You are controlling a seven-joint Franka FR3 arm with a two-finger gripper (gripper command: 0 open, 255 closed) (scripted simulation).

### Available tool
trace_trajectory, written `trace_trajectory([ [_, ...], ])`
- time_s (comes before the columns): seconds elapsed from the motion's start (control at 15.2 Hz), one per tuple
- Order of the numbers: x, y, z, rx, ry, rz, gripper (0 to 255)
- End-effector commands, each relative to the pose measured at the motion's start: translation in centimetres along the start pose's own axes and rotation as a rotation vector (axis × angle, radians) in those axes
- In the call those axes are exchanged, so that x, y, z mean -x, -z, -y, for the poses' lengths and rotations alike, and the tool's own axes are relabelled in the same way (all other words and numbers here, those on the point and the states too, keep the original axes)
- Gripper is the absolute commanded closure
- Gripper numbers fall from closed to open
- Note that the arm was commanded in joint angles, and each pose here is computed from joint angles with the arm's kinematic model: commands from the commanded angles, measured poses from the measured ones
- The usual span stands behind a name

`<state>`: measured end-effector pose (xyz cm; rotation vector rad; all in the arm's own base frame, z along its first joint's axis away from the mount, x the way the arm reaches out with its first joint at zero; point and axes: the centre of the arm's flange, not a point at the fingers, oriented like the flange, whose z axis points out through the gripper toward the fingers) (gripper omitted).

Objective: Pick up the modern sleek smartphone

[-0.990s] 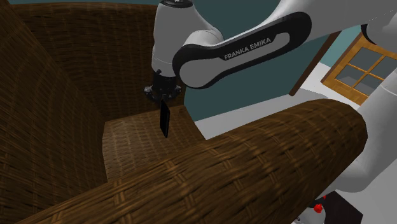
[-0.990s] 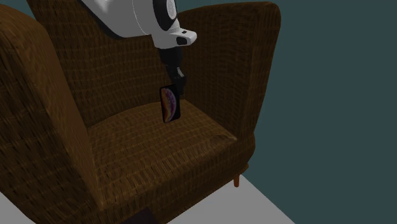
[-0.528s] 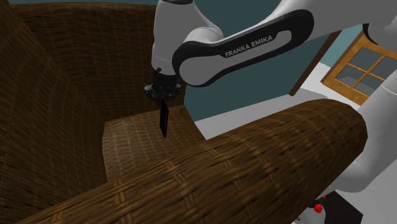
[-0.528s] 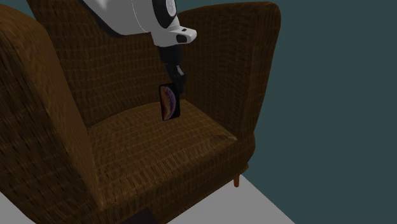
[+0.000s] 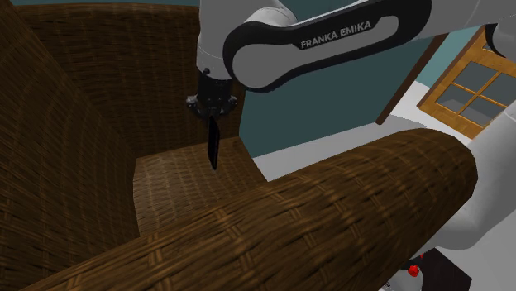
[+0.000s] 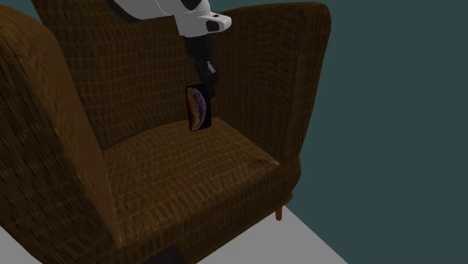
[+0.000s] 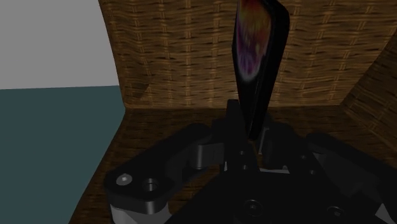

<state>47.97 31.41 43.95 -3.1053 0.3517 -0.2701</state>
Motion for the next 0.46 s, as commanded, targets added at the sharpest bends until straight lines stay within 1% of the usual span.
trace_trajectory([
  [0.0, -0.3, 1.0, -0.1, 0.000, 0.000, 0.000, 255],
  [0.26, -0.6, 3.1, 0.0, 0.000, 0.000, 0.000, 255],
  [0.4, -0.6, 3.2, 0.0, 0.000, 0.000, 0.000, 255],
])
